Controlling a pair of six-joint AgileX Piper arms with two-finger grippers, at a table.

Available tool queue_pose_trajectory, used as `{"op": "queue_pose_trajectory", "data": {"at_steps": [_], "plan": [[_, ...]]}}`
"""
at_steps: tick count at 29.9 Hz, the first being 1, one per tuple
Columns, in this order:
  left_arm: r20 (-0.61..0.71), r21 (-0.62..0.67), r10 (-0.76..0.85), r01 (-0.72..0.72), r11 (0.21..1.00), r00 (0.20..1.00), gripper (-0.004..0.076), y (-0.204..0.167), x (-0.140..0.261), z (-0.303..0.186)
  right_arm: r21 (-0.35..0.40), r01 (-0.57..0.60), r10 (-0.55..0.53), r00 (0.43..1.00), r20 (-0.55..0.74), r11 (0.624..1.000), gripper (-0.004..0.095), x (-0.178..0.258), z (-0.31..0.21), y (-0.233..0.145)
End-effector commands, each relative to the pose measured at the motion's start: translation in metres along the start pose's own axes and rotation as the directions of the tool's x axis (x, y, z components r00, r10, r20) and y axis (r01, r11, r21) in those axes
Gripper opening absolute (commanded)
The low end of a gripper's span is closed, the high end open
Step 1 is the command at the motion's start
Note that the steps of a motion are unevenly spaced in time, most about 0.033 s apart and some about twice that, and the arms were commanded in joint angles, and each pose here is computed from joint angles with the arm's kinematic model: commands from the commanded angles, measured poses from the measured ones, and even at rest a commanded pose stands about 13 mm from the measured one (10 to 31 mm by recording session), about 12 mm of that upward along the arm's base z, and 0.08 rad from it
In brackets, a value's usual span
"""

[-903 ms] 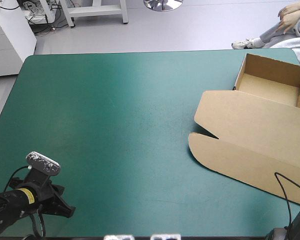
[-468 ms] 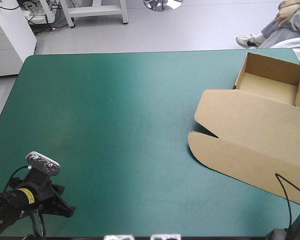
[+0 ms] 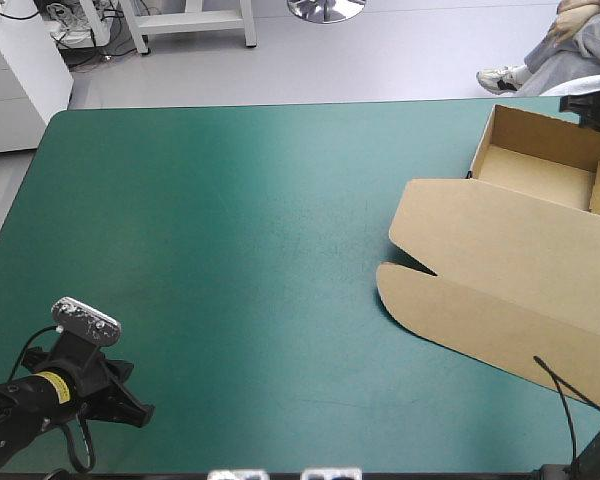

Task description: Fold the box

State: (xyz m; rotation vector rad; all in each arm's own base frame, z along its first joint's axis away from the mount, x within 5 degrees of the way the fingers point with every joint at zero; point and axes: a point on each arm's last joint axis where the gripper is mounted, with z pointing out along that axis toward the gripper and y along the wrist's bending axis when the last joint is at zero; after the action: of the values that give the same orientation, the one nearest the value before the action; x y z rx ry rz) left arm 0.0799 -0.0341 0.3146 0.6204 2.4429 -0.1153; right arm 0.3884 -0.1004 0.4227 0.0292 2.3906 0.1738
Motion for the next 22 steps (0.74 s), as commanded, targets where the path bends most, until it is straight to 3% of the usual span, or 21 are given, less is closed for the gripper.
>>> {"op": "queue_pose_trajectory", "data": {"at_steps": [1, 6, 11, 18, 22], "plan": [[0.068, 0.003, -0.005, 0.004, 1.0, 0.998, -0.001, 0.0, -0.009, -0.005, -0.085, 0.128, -0.12, 0.988, 0.095, 0.988, -0.0016, -0.008, -0.037, 0.054], [0.071, 0.003, -0.005, 0.004, 1.0, 0.997, -0.001, 0.0, -0.009, -0.005, -0.166, 0.271, -0.261, 0.962, 0.079, 0.948, -0.0016, 0.001, -0.036, 0.11], [0.07, 0.0, -0.003, 0.003, 1.0, 0.998, -0.001, 0.0, -0.009, -0.005, -0.199, 0.377, -0.381, 0.924, 0.021, 0.905, -0.0017, 0.024, -0.032, 0.145], [0.076, -0.001, -0.003, 0.003, 1.0, 0.997, -0.001, 0.0, -0.01, -0.005, -0.283, 0.435, -0.472, 0.878, -0.079, 0.855, -0.0017, 0.076, -0.034, 0.163], [0.101, -0.002, -0.003, 0.003, 1.0, 0.995, -0.001, 0.001, -0.012, -0.006, -0.293, 0.426, -0.472, 0.875, -0.107, 0.856, -0.0016, 0.106, -0.043, 0.16]]}}
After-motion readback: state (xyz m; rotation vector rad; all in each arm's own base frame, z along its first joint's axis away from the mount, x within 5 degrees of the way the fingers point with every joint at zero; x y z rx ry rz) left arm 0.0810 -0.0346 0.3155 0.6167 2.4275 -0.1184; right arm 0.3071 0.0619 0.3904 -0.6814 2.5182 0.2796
